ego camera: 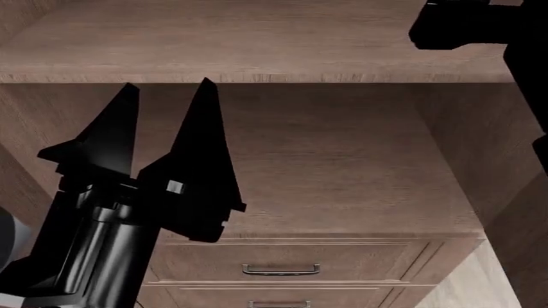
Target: Pick the pork chop from the counter and place it in the cabinet.
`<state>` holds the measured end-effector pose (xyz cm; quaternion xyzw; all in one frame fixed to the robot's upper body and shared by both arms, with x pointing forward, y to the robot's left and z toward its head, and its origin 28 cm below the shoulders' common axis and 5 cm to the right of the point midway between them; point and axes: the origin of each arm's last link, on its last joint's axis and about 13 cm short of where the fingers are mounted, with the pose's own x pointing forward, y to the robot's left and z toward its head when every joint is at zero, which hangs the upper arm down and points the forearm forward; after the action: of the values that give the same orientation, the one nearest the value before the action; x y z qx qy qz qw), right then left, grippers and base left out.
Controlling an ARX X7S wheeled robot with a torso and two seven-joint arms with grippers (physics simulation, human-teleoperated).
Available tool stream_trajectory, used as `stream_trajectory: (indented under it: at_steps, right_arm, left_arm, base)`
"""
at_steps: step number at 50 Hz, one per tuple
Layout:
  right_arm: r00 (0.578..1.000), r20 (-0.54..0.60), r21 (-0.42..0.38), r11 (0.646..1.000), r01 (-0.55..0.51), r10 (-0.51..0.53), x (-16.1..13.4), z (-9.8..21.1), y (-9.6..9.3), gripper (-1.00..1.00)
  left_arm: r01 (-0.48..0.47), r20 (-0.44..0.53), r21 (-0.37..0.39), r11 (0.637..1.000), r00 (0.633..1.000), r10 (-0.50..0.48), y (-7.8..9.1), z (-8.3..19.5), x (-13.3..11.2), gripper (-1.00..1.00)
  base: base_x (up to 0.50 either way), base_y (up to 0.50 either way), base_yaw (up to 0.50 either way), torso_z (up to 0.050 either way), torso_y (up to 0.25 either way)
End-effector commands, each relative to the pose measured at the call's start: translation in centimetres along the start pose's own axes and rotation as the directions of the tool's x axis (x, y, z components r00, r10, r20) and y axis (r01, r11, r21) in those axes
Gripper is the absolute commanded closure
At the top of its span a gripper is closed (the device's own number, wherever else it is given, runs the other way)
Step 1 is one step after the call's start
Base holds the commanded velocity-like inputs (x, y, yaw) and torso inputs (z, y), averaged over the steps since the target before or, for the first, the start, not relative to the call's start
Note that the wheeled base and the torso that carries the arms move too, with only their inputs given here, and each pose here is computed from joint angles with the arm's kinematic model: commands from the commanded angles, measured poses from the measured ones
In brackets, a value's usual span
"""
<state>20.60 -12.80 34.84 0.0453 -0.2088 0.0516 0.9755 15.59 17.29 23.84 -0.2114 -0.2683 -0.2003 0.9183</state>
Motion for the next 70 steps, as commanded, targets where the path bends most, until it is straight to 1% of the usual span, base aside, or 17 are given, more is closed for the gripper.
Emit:
stream_trajectory:
  at_steps: [1, 15, 16, 17, 19, 22, 29, 34, 44, 48, 52, 54, 56, 58, 61, 64, 70]
  right_arm:
    - [1.000, 0.015, -0.027, 1.000, 0.003, -0.003, -0.2, 0.5, -0.1, 1.00]
    - [1.000, 0.015, -0.027, 1.000, 0.003, -0.003, -0.2, 0.5, -0.1, 1.00]
    - [0.989, -0.147, -0.081, 0.997, 0.010, -0.022, 2.3, -2.9, -1.5, 1.00]
    - [0.969, -0.242, -0.123, 0.992, 0.023, -0.053, 4.2, -5.2, -2.6, 1.00]
    - [0.940, -0.333, -0.164, 0.986, 0.015, -0.070, 6.0, -7.3, -3.4, 1.00]
    - [0.924, -0.374, -0.181, 0.983, 0.007, -0.076, 7.0, -8.5, -3.7, 1.00]
    - [0.910, -0.408, -0.176, 0.984, 0.002, -0.075, 7.8, -10.2, -3.9, 1.00]
    - [0.906, -0.416, -0.154, 0.988, 0.008, -0.072, 8.8, -10.2, -4.3, 1.00]
    - [0.907, -0.414, -0.103, 0.994, 0.029, -0.069, 12.1, -8.3, -5.1, 1.00]
    - [0.900, -0.429, -0.103, 0.994, 0.036, -0.077, 13.8, -7.4, -5.5, 1.00]
    - [0.887, -0.456, -0.122, 0.992, 0.023, -0.077, 15.3, -6.6, -5.6, 1.00]
    - [0.876, -0.476, -0.146, 0.989, 0.011, -0.080, 16.0, -6.7, -5.7, 1.00]
    - [0.854, -0.512, -0.173, 0.985, -0.002, -0.088, 16.6, -7.5, -5.9, 1.00]
    - [0.830, -0.549, -0.193, 0.981, -0.013, -0.097, 17.2, -8.3, -6.0, 1.00]
    - [0.785, -0.605, -0.246, 0.969, -0.028, -0.131, 17.9, -9.7, -6.4, 1.00]
    - [0.745, -0.649, -0.276, 0.960, -0.038, -0.157, 17.8, -10.7, -6.6, 1.00]
    - [0.713, -0.676, -0.309, 0.950, -0.045, -0.186, 17.5, -11.0, -6.6, 1.00]
  left_arm:
    - [0.002, 0.000, 0.001, 1.000, 1.000, -0.002, -0.1, 0.1, 0.0, -1.00]
    - [0.002, 0.000, 0.001, 1.000, 1.000, -0.002, -0.1, 0.1, 0.0, -1.00]
    - [-0.035, -0.017, 0.000, 0.999, 0.999, 0.035, 0.4, 0.1, 0.1, -1.00]
    - [-0.059, -0.027, 0.001, 0.998, 0.998, 0.059, 0.8, 0.2, 0.1, -1.00]
    - [-0.083, -0.037, 0.003, 0.997, 0.996, 0.083, 1.1, 0.2, 0.2, -1.00]
    - [-0.094, -0.041, 0.003, 0.996, 0.995, 0.094, 1.3, 0.2, 0.3, -1.00]
    - [-0.103, -0.048, 0.012, 0.995, 0.994, 0.103, 1.5, 0.1, 0.3, -1.00]
    - [-0.104, -0.048, 0.018, 0.994, 0.993, 0.105, 1.5, 0.1, 0.4, -1.00]
    - [-0.094, -0.043, 0.030, 0.995, 0.995, 0.095, 1.2, 0.3, 0.4, -1.00]
    - [-0.094, -0.043, 0.034, 0.995, 0.995, 0.095, 1.2, 0.3, 0.3, -1.00]
    - [-0.092, -0.046, 0.034, 0.995, 0.995, 0.093, 1.1, 0.3, 0.3, -1.00]
    - [-0.091, -0.048, 0.033, 0.995, 0.995, 0.093, 1.1, 0.2, 0.3, -1.00]
    - [-0.091, -0.050, 0.032, 0.995, 0.994, 0.093, 1.1, 0.2, 0.3, -1.00]
    - [-0.090, -0.052, 0.031, 0.995, 0.994, 0.092, 1.1, 0.1, 0.3, -1.00]
    - [-0.087, -0.056, 0.029, 0.996, 0.995, 0.088, 1.0, 0.0, 0.4, -1.00]
    - [-0.085, -0.058, 0.029, 0.996, 0.995, 0.087, 1.0, -0.1, 0.4, -1.00]
    - [-0.091, -0.058, 0.033, 0.995, 0.994, 0.093, 1.2, -0.1, 0.4, -1.00]
  base:
    - [0.00, 0.00, 0.00, 0.000, 0.000]
    - [0.00, 0.00, 0.00, 0.000, 0.000]
    - [0.00, 0.00, 0.00, 0.000, 0.000]
    - [0.00, 0.00, 0.00, 0.000, 0.000]
    - [0.00, 0.00, 0.00, 0.000, 0.000]
    - [0.00, 0.00, 0.00, 0.000, 0.000]
    - [0.00, 0.00, 0.00, 0.000, 0.000]
    - [0.00, 0.00, 0.00, 0.002, 0.002]
    - [0.00, 0.00, 0.00, 0.000, 0.000]
    - [0.00, 0.00, 0.00, 0.000, 0.000]
    - [0.00, 0.00, 0.00, 0.000, 0.003]
    - [0.00, 0.00, 0.00, 0.000, 0.000]
    - [0.00, 0.00, 0.00, 0.000, 0.000]
    - [0.00, 0.00, 0.00, 0.000, 0.000]
    - [0.00, 0.00, 0.00, 0.000, 0.000]
    - [0.00, 0.00, 0.00, 0.000, 0.000]
    - [0.00, 0.00, 0.00, 0.000, 0.000]
